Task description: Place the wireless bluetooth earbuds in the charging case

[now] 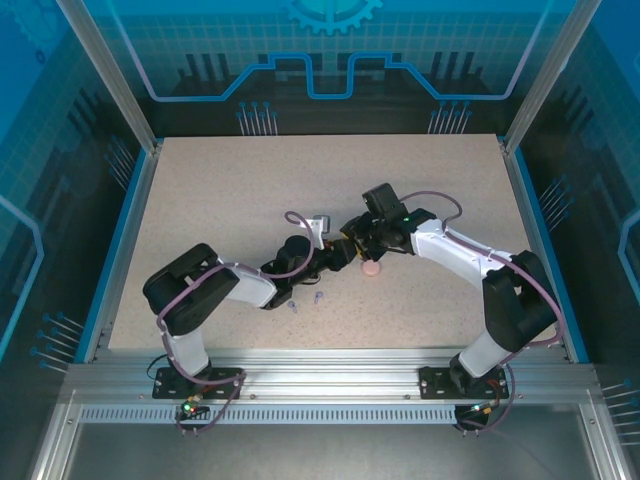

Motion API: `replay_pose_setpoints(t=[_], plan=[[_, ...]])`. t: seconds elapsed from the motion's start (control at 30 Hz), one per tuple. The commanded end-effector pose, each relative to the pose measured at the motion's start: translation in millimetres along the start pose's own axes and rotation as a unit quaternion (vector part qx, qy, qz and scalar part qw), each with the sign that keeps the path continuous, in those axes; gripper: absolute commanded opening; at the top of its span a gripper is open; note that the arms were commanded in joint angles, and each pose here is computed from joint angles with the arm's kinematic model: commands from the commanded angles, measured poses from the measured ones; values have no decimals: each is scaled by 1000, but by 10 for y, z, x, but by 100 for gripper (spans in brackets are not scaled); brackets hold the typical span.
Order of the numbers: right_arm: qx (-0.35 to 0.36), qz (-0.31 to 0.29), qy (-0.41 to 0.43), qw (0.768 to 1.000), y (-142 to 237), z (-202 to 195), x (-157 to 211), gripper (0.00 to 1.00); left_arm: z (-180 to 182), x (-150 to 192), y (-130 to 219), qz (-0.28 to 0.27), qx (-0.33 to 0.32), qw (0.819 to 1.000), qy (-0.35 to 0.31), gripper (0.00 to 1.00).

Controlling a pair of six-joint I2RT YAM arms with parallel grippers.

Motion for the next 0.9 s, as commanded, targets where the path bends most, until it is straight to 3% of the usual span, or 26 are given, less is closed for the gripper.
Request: replay_pose_setpoints(t=[0.0, 0.23, 0.6, 0.67, 0.77, 0.87], plan=[[-3, 10, -7, 1000, 14, 12, -20, 39, -126, -143, -62, -39, 20, 999, 4, 39], [-4, 11, -8, 1000, 16, -13, -24, 39, -123, -157, -72, -44, 18, 999, 5, 20], [-7, 9, -8, 1000, 49, -13, -19, 40, -130, -175, -68, -49, 18, 999, 8, 9], [-9, 9, -10, 1000, 52, -7, -23, 41, -133, -185, -65, -54, 19, 998, 13, 3], [-13, 9, -12, 1000, 61, 3, -17, 45, -152, -208, -49, -61, 24, 998, 21, 0], [-21, 4, -13, 1000, 100, 20, -42, 61, -178, -222, -37, -59, 27, 998, 22, 0]])
Point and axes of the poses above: each hand's point on the last joint's axis, 136 mm out from that joint toward the fingers, its own y axis back along the fingers, its own z axis along the line the jaws close on, x = y × z, the point moved 6 cm from there along y, back along the fingers, and after that the axes turned 5 degrees about y, right-handed, at the moved point
